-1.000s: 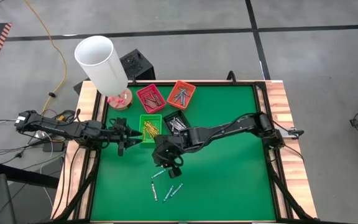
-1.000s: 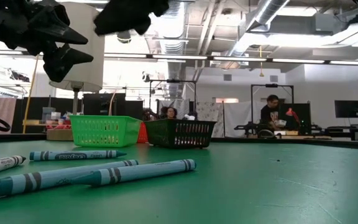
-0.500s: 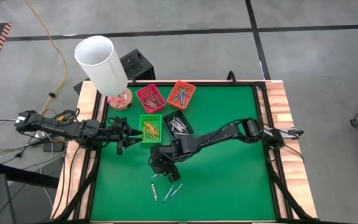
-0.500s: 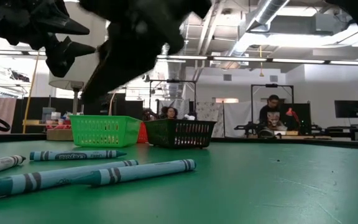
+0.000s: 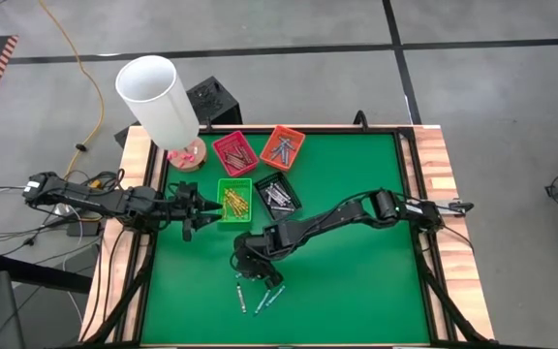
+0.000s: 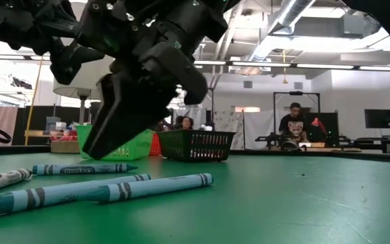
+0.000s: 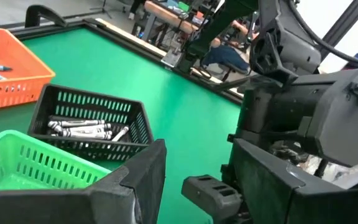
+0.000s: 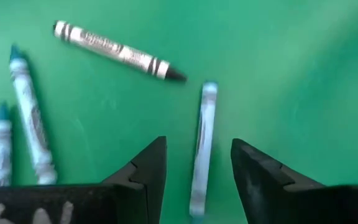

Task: Sort crayons
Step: Put the blue crayon into the orange bin

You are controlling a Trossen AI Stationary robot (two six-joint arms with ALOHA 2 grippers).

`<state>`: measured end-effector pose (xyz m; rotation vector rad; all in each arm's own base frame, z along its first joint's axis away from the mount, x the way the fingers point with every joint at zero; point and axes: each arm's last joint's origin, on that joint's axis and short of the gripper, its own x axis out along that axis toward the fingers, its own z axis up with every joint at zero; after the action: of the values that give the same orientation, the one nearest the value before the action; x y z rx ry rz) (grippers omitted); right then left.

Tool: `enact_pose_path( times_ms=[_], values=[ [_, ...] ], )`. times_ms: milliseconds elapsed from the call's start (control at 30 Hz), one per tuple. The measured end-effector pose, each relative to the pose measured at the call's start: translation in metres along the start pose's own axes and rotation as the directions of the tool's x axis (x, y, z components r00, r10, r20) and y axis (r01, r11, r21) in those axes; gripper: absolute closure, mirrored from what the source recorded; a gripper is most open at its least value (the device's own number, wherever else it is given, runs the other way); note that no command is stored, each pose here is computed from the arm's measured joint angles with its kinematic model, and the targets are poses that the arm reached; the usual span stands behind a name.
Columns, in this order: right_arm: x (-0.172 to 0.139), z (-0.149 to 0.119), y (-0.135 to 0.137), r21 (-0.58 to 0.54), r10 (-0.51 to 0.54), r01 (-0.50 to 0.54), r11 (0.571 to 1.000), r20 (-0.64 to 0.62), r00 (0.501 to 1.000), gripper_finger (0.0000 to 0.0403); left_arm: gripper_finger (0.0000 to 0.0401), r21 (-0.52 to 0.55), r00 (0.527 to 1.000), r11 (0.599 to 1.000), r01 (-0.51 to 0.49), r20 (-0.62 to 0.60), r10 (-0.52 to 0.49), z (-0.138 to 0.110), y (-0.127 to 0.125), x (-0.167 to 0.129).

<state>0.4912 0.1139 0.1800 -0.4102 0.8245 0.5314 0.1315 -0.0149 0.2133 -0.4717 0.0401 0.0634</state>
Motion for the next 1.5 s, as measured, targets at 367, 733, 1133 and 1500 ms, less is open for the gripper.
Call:
enact_pose_path(
  times_ms=[367,733,1133,1500],
  values=[
    [0.004,-0.007,-0.004,0.02,0.007,-0.006,1.0,-0.026,1.0,0.0227,0.0226,0.001,1.0,1.0,-0.003,-0.007,0.003,-0.001,0.0,0.0],
    [0.022,-0.018,-0.004,0.064,-0.013,0.019,0.998,-0.083,0.996,0.023,0.0226,0.001,1.0,1.0,-0.003,-0.008,0.003,-0.001,0.0,0.0],
    [0.027,-0.024,-0.003,0.145,-0.029,0.047,0.988,-0.126,0.992,0.0328,0.0226,0.005,1.0,1.0,-0.01,-0.022,0.01,-0.002,0.001,0.0],
    [0.017,-0.014,-0.009,0.166,-0.032,0.054,0.985,-0.133,0.991,0.0398,0.0226,0.005,1.0,1.0,-0.012,-0.026,0.012,-0.002,0.001,0.0]
  ],
)
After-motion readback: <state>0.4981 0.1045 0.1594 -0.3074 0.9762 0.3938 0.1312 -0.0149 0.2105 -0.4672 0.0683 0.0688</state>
